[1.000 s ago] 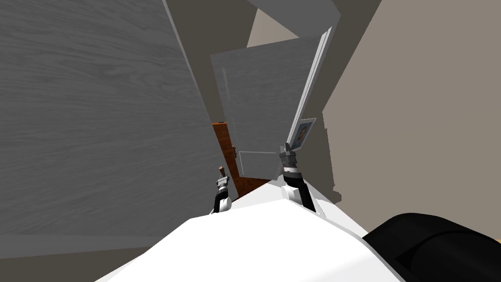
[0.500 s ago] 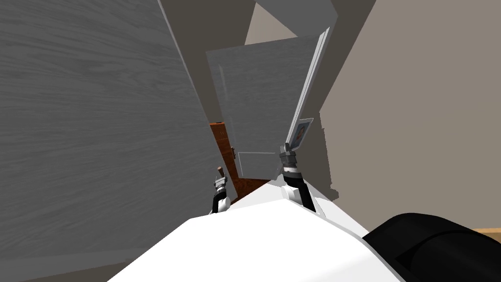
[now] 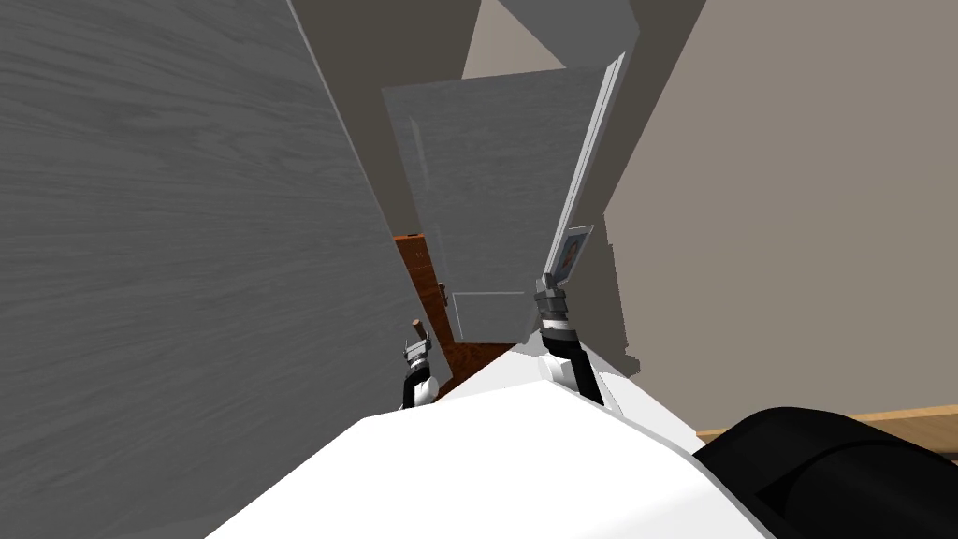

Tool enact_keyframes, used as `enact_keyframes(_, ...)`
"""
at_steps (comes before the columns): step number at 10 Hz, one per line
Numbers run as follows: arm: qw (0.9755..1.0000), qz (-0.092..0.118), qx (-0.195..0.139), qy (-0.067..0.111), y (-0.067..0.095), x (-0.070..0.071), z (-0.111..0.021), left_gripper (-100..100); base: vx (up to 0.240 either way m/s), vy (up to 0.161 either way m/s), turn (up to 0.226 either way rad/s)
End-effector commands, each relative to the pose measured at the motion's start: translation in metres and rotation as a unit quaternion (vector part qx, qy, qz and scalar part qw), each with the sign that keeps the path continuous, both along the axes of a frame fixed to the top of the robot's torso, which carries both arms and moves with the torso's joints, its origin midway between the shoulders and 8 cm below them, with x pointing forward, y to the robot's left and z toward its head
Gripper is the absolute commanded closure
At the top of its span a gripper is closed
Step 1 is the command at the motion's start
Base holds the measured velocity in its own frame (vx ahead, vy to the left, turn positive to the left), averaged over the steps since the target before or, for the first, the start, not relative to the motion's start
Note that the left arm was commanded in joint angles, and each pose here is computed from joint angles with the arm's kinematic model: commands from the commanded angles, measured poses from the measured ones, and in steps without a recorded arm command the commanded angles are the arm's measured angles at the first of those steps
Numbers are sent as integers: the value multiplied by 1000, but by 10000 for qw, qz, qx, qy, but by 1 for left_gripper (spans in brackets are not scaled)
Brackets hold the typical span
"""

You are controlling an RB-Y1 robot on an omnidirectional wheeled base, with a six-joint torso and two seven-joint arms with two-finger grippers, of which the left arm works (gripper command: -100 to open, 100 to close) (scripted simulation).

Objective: Push the door open

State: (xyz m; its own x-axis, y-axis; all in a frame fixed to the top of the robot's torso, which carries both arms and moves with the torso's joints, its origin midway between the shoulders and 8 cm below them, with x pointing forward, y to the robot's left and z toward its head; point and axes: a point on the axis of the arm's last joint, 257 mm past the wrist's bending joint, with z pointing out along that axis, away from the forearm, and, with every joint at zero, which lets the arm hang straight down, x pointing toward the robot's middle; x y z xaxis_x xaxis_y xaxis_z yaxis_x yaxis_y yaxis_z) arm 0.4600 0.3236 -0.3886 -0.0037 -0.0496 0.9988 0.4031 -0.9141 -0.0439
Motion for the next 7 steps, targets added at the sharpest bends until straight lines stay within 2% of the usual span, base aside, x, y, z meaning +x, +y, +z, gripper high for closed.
enact_keyframes(1, 9996, 237, 90, -99, 21, -4, 7, 100, 69, 26, -28)
enact_keyframes(3, 9985, 514, 109, -119, 39, -12, 8, 100, 64, 55, -108)
enact_keyframes(4, 9985, 514, 109, -119, 39, -12, 8, 100, 51, 58, -54)
enact_keyframes(5, 9977, 660, 116, -128, 49, -16, 9, 100, 61, 35, -110)
enact_keyframes(7, 9977, 660, 116, -129, 49, -16, 9, 100, 30, 14, -19)
